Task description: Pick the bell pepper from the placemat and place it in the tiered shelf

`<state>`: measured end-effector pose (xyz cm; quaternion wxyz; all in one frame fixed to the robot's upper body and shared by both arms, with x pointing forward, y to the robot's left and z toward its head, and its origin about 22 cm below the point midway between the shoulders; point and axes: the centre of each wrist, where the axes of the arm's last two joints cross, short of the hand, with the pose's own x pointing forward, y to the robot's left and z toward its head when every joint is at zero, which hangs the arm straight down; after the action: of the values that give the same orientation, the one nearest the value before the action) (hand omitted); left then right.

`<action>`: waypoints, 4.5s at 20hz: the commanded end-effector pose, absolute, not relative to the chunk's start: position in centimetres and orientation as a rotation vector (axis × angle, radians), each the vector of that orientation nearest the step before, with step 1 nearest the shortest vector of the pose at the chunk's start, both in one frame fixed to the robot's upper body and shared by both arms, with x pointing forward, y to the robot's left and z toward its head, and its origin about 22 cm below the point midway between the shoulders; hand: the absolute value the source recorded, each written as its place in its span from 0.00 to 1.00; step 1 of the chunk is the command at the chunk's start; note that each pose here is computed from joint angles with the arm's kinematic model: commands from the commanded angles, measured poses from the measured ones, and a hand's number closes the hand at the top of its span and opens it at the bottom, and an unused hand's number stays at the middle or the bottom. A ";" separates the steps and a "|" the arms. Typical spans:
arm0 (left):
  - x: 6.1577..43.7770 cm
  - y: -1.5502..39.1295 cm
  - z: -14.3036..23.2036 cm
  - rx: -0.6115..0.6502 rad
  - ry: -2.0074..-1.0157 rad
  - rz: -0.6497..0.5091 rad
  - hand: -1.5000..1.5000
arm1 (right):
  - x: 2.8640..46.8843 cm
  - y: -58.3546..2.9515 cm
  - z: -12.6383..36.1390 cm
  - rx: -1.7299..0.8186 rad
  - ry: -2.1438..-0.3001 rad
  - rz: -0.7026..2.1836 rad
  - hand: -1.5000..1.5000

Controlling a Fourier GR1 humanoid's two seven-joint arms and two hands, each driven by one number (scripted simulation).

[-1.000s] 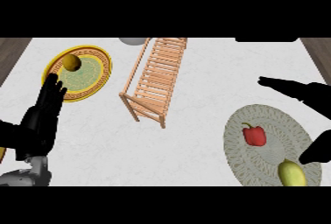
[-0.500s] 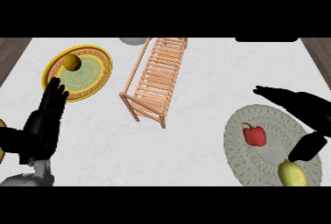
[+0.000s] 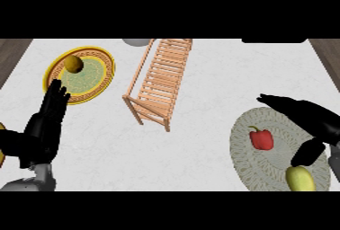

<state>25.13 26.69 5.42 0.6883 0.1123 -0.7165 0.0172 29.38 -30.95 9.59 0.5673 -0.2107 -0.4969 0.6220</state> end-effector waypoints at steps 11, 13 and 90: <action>25.0 27.2 6.0 0.247 -1.617 0.042 0.50 | 29.8 -30.1 5.1 -0.450 -1.227 1.445 0.00; 24.0 25.5 3.7 0.231 -1.612 0.027 0.50 | 30.7 -32.3 4.4 -0.458 -1.240 1.445 0.00; 26.8 26.2 7.1 0.196 -1.615 0.003 0.50 | 46.5 -12.5 17.1 0.084 -1.984 1.142 1.00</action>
<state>26.28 25.88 5.89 0.6857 0.0985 -0.7211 0.0088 45.92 -13.99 17.67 0.4146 0.0281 -0.7864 0.4571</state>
